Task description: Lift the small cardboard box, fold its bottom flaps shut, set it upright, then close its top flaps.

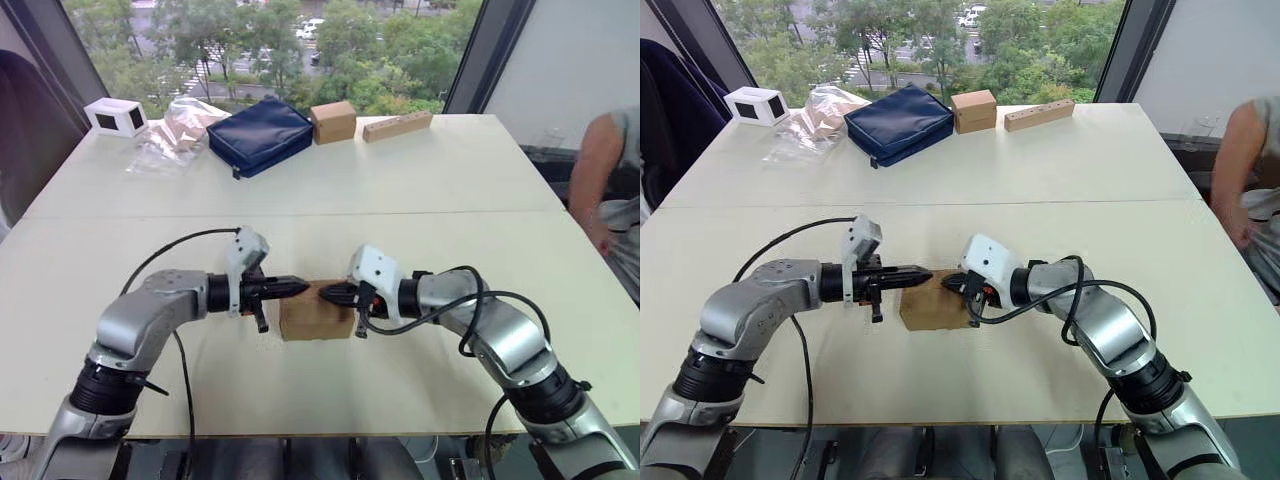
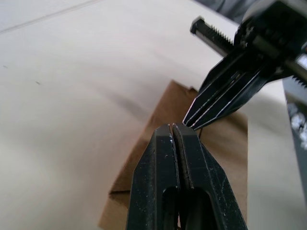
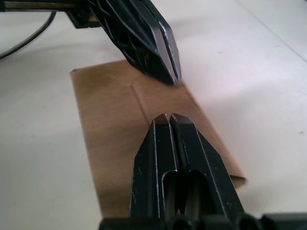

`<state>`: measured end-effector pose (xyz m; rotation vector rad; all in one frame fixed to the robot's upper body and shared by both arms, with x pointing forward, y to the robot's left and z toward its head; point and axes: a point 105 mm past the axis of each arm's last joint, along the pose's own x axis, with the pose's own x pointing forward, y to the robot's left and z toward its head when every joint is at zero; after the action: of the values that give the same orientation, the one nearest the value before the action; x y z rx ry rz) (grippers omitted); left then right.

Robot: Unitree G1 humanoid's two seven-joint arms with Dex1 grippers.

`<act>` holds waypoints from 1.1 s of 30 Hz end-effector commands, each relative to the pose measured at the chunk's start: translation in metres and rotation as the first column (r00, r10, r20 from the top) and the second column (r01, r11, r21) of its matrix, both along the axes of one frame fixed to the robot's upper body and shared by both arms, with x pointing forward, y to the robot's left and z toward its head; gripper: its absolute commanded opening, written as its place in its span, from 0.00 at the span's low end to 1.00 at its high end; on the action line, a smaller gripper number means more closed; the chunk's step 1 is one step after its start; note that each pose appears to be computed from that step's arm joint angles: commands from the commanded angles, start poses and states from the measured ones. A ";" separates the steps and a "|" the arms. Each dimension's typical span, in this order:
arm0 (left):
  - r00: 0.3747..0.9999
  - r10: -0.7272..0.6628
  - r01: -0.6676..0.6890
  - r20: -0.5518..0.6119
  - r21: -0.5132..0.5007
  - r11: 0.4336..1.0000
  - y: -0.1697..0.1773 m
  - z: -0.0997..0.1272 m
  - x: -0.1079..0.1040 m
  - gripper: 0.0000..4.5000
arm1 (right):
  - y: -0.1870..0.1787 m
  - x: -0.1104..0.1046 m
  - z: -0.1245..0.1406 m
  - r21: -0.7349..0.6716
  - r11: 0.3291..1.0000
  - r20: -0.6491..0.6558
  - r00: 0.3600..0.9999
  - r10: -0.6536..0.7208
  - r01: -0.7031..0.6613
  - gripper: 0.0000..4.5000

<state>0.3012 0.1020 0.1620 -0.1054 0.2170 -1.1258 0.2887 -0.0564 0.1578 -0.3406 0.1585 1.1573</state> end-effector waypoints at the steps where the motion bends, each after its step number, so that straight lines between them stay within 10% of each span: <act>1: 0.988 0.145 -0.131 0.057 -0.191 0.973 0.028 0.037 -0.005 0.01 | -0.016 -0.008 0.042 0.181 0.984 0.020 1.000 -0.001 -0.002 0.00; 17: 0.946 0.171 -0.170 -0.276 0.026 0.985 0.086 -0.036 -0.080 0.01 | -0.093 -0.051 0.001 0.056 0.979 -0.242 0.954 -0.175 0.193 0.00; 33: 0.969 0.157 -0.129 -0.193 0.150 0.980 0.081 -0.057 -0.083 0.01 | -0.098 -0.053 -0.030 0.002 0.971 -0.272 0.935 -0.229 0.239 0.00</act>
<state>0.2183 0.1857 0.0998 -0.1328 0.4864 -0.9327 0.2343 -0.1556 0.1232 -0.1129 0.4347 0.9598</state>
